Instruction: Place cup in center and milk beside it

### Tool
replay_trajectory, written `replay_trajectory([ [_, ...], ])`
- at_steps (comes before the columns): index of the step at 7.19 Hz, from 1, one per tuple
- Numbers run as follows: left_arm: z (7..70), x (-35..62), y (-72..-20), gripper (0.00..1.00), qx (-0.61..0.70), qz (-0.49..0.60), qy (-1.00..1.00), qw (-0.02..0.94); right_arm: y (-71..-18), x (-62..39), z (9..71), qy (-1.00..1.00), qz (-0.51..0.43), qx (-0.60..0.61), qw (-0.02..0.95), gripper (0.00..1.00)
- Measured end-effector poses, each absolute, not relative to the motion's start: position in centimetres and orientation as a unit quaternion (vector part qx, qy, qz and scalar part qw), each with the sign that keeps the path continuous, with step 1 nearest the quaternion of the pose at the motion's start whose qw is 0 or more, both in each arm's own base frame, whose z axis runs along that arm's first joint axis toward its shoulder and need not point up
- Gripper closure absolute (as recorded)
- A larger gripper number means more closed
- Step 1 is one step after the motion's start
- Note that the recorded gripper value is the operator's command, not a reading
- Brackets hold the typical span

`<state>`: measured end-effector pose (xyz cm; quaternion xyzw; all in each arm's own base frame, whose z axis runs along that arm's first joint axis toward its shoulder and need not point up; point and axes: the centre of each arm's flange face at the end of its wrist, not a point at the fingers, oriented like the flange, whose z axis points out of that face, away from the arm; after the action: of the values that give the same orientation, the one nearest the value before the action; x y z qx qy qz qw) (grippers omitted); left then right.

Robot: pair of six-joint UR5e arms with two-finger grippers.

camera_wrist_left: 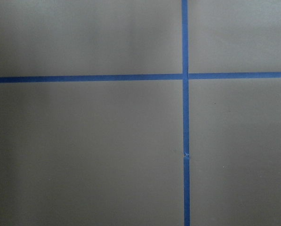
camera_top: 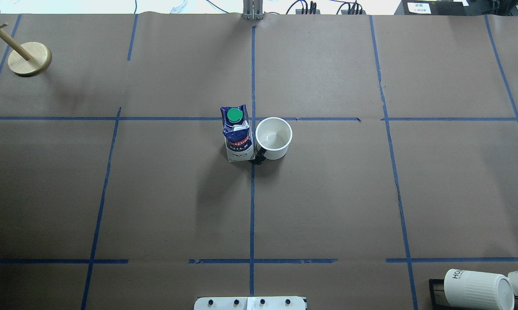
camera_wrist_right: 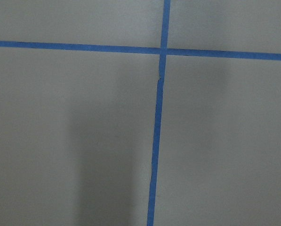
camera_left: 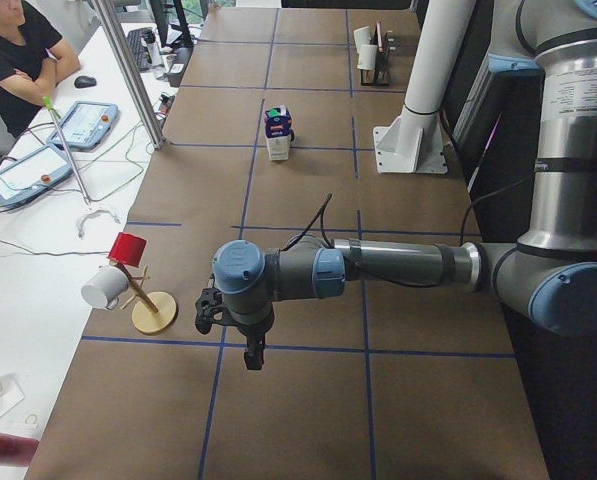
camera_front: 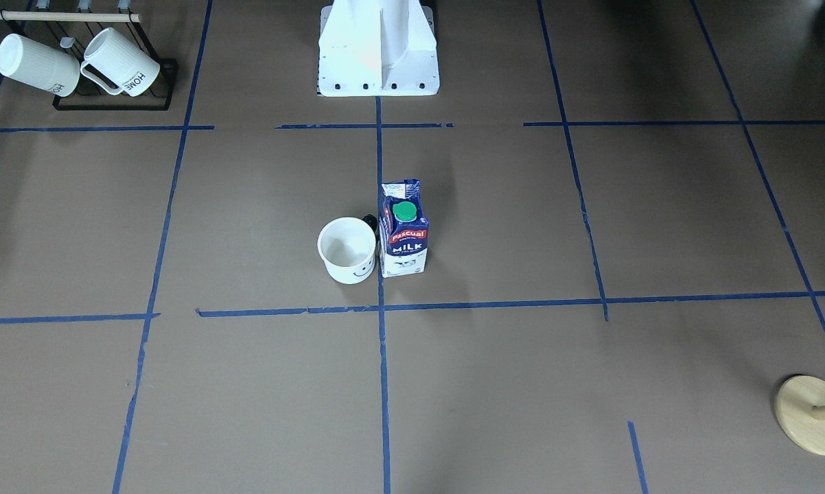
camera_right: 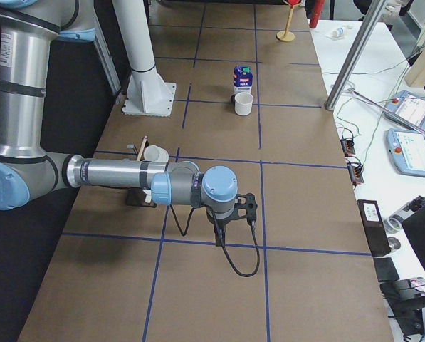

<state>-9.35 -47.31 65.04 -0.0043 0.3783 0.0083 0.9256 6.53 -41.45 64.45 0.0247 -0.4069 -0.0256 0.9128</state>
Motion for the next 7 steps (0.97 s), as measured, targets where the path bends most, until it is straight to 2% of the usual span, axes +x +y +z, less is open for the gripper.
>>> replay_trajectory([
  [7, 64.75, -8.63, -47.53, 0.00, -0.005, 0.016, 0.377, 0.926, -41.94, 6.56, 65.68, -0.406, -0.022, 0.016, 0.914, 0.00],
])
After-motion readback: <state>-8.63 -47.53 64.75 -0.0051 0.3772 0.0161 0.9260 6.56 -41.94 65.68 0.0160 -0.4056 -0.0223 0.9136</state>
